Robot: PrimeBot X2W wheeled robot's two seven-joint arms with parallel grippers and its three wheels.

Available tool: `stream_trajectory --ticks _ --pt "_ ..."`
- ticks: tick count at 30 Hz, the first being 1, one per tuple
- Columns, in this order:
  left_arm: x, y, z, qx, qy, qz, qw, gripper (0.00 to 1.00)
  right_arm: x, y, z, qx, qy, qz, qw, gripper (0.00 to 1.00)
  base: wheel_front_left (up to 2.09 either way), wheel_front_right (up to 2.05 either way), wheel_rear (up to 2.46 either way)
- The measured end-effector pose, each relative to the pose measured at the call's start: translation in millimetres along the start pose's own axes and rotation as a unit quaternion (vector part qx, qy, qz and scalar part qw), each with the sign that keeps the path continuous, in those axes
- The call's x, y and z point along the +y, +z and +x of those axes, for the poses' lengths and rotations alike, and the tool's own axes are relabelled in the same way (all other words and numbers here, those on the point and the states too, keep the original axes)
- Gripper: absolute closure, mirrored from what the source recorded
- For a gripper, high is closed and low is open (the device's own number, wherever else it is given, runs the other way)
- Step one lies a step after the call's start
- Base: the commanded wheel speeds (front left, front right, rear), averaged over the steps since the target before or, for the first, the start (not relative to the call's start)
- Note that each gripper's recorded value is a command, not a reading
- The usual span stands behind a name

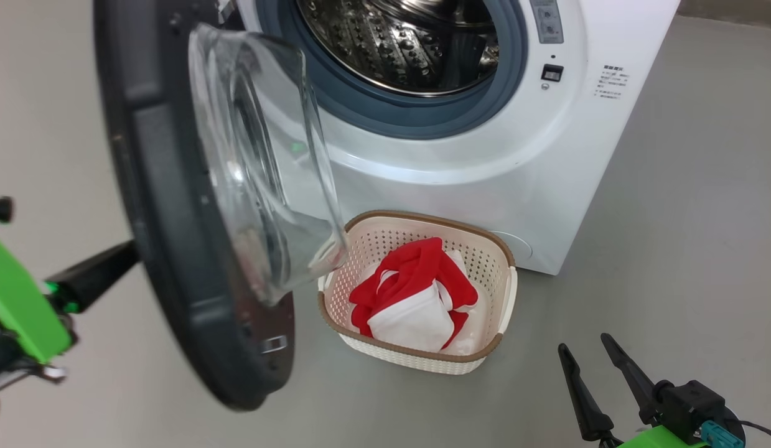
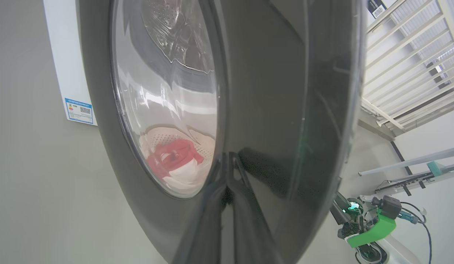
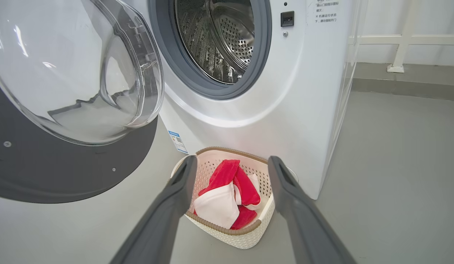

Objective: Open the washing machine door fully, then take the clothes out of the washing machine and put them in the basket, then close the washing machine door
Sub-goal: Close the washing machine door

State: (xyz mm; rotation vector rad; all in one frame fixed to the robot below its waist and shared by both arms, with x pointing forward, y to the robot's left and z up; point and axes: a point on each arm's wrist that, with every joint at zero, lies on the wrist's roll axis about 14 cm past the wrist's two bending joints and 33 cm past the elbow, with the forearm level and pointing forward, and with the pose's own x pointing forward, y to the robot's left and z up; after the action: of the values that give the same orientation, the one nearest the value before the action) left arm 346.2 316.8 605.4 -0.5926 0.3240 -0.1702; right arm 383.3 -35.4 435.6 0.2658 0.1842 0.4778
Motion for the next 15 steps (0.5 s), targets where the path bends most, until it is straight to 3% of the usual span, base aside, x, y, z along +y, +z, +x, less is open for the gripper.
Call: stream_trajectory --ticks 8,15 --pt "-34.7 -17.9 23.9 0.007 -0.053 0.013 0.998 1.0 -5.7 -0.7 -2.3 0.0 -0.009 0.002 1.0 0.0 0.0 0.0 0.0" --pt "-31.5 -16.9 29.8 -0.011 -0.048 0.014 0.999 1.0 -8.0 0.3 -3.3 -0.001 -0.013 0.002 1.0 0.0 0.0 0.0 0.0"
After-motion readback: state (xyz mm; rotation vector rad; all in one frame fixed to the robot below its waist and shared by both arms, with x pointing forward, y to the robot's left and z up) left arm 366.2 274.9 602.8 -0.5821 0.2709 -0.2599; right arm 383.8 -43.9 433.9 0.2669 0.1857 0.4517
